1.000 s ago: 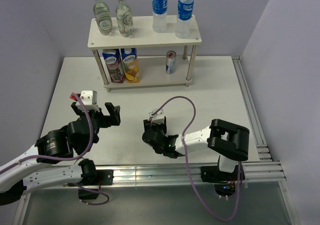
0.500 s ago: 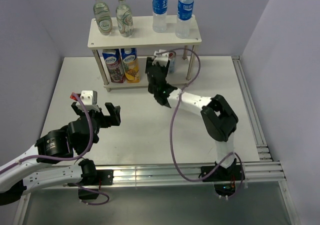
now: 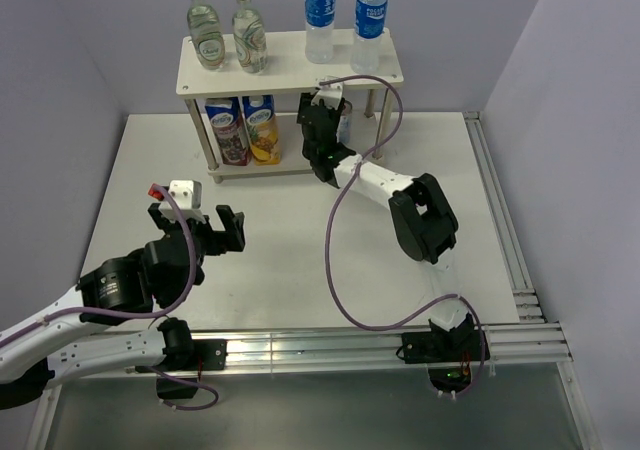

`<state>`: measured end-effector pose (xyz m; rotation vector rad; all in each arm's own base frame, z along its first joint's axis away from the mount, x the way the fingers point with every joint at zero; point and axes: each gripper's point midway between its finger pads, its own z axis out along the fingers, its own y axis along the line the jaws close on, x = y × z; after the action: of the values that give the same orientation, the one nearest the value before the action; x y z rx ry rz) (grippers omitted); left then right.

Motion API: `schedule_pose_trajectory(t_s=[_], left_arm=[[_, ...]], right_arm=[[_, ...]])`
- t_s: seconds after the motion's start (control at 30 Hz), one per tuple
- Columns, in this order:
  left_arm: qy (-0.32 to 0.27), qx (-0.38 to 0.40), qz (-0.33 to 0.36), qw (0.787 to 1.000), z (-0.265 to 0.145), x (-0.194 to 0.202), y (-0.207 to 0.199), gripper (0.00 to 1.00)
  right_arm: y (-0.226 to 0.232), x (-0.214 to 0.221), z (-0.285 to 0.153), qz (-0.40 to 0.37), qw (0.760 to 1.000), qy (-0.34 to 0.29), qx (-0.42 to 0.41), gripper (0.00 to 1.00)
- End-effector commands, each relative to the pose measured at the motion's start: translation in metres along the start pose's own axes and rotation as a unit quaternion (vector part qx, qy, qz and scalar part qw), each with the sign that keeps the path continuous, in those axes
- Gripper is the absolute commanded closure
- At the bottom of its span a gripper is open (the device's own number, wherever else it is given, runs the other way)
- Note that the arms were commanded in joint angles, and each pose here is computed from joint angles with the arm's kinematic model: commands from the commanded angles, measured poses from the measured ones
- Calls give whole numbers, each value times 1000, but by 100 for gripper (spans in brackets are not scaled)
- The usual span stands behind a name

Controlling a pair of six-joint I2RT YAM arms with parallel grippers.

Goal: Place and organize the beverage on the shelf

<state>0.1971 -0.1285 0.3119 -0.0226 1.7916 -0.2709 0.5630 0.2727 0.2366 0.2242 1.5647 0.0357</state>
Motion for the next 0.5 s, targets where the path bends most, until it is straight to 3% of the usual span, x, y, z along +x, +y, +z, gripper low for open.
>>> schedule_pose_trajectory(t_s=[0.0, 0.27, 0.47], left_arm=[[-8, 5, -12, 1000, -1, -8, -4, 1], [-12, 7, -19, 1000, -3, -11, -2, 1], [-12, 10, -21, 1000, -3, -11, -3, 1]], right_arm=[[-22, 5, 14, 24, 999, 22, 9, 100], [-49, 10, -24, 54, 996, 55, 38, 100], [-45, 19, -25, 45, 997, 60, 35, 100]])
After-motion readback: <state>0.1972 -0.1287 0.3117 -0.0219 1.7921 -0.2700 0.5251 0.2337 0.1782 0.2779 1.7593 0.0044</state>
